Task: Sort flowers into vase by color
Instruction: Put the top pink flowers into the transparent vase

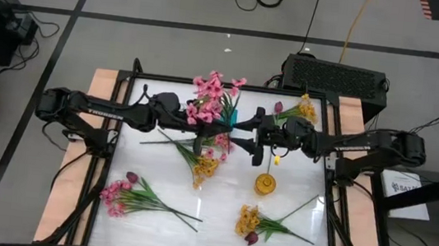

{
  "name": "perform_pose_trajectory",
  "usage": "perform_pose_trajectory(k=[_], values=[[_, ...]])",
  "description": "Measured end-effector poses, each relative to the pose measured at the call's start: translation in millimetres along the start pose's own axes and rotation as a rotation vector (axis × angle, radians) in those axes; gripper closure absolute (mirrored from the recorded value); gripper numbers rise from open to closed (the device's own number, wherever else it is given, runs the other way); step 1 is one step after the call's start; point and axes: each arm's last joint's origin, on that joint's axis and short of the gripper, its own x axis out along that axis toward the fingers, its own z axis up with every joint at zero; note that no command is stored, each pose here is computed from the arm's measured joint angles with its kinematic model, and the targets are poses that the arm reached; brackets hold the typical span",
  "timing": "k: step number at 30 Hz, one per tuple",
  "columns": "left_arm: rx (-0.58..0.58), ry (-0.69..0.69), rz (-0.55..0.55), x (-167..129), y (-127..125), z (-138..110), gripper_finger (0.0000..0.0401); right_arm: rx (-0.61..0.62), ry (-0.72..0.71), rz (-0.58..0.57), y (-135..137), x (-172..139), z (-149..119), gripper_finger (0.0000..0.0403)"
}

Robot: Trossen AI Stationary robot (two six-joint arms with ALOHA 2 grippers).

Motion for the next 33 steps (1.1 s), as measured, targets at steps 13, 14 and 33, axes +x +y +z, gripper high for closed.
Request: perform_pose_trajectory(k=[13, 14, 33], values=[[0.023, 0.051, 0.032, 0, 2, -5, 0.0390, -0.016, 0.010, 0.054, 0, 4, -3, 0.0175], [0.025, 0.034, 0.032, -1, 2, -3, 0.0390, -0.017, 0.005, 0.055, 0, 5, -1, 0.0184], [0.023, 0.027, 0.031, 0, 0, -2, 0.0389, -0.023, 0.037, 0.042, -1, 16, -3, 0.0388]])
